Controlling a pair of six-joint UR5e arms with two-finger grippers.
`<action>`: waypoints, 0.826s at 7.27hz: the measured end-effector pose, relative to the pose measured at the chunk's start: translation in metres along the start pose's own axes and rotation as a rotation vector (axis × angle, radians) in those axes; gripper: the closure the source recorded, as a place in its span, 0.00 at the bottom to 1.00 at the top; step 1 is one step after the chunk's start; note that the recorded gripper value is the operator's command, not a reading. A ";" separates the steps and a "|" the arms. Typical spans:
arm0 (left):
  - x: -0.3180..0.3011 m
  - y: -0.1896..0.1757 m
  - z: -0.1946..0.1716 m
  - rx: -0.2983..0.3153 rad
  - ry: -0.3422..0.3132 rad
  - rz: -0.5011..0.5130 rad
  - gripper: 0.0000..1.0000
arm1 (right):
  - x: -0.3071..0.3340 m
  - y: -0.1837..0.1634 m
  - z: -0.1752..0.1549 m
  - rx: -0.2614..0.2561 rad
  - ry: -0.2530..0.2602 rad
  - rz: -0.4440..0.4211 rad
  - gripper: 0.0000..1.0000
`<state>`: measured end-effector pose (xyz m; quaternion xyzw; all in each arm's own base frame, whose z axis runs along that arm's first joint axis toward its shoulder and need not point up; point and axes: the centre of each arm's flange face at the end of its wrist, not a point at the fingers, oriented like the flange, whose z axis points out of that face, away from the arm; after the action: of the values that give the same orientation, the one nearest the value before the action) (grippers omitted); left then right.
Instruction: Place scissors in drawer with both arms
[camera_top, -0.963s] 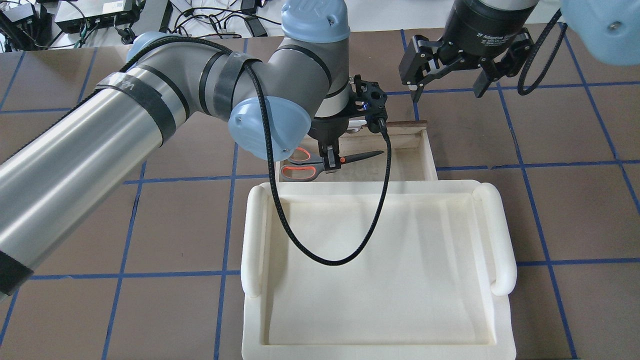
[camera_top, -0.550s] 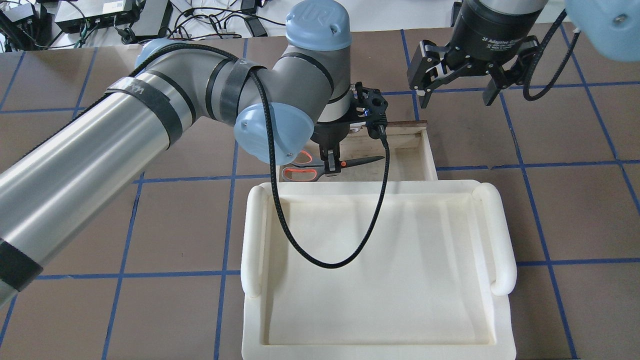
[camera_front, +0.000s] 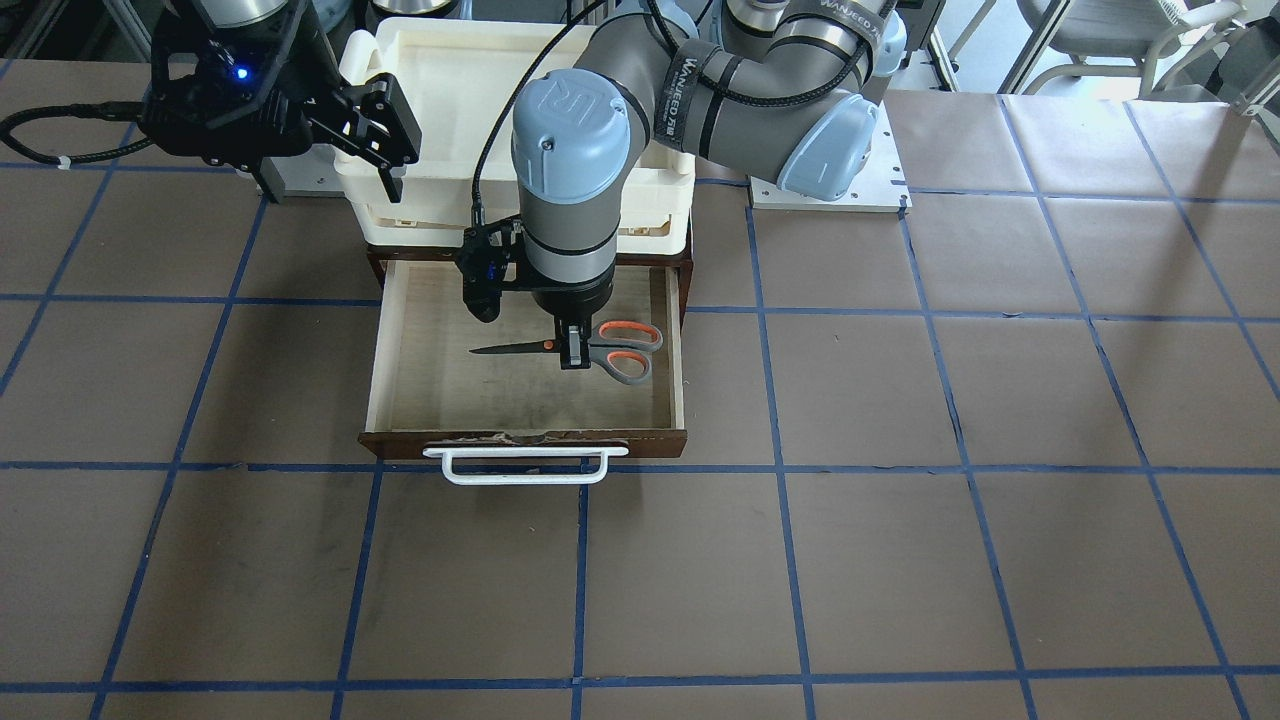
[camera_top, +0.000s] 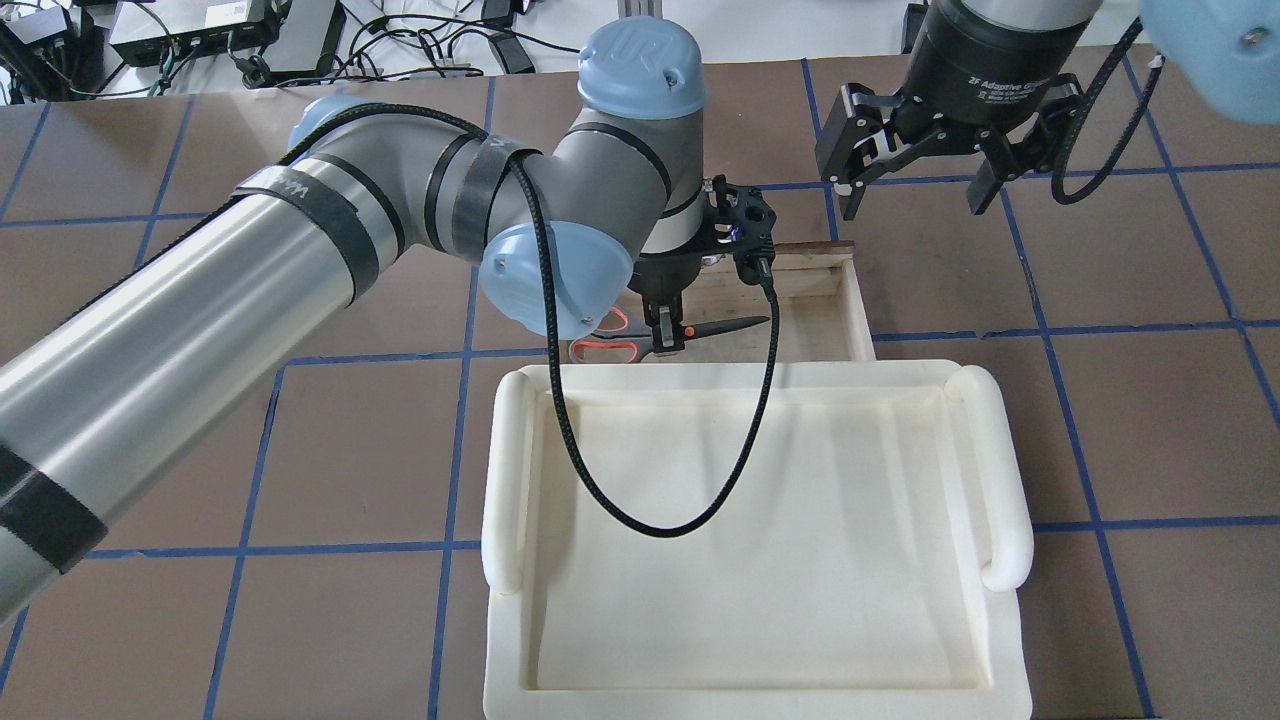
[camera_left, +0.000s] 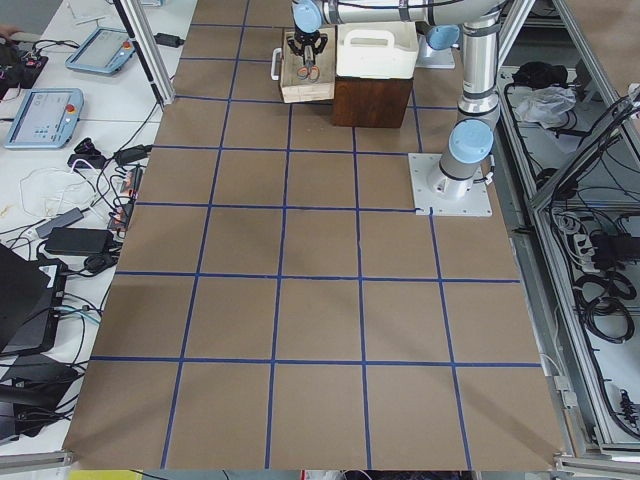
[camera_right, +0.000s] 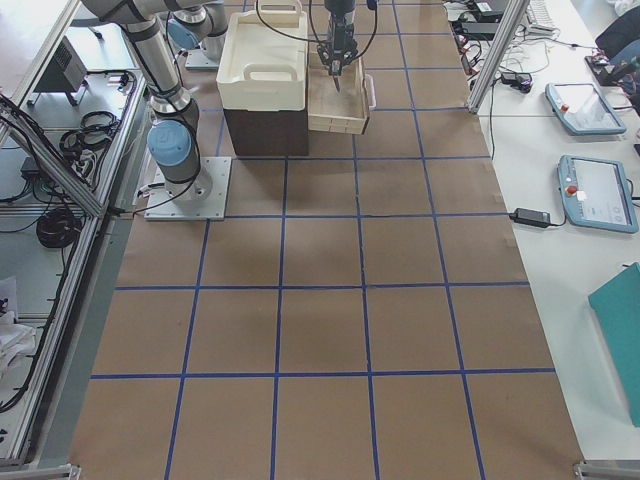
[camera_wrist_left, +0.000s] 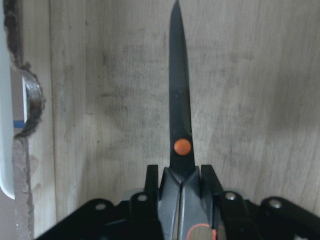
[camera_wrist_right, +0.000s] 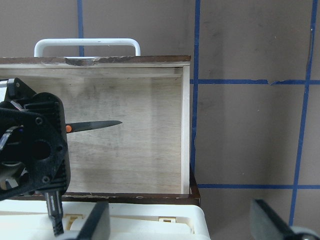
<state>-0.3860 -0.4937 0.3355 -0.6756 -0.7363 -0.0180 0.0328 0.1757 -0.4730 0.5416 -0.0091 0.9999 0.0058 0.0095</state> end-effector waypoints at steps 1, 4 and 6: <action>0.000 0.000 0.001 0.004 0.004 -0.005 0.53 | 0.000 0.000 0.000 0.000 0.003 0.000 0.00; 0.001 -0.002 -0.001 0.030 0.015 -0.008 0.38 | 0.001 0.000 0.001 -0.004 0.004 -0.001 0.00; 0.003 0.003 -0.029 0.054 -0.022 -0.022 0.37 | 0.001 0.001 0.001 -0.005 0.002 0.000 0.00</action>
<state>-0.3825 -0.4923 0.3646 -0.6664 -0.7443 0.0090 0.0426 0.1751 -0.4725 0.5409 -0.0089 0.9999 0.0084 0.0084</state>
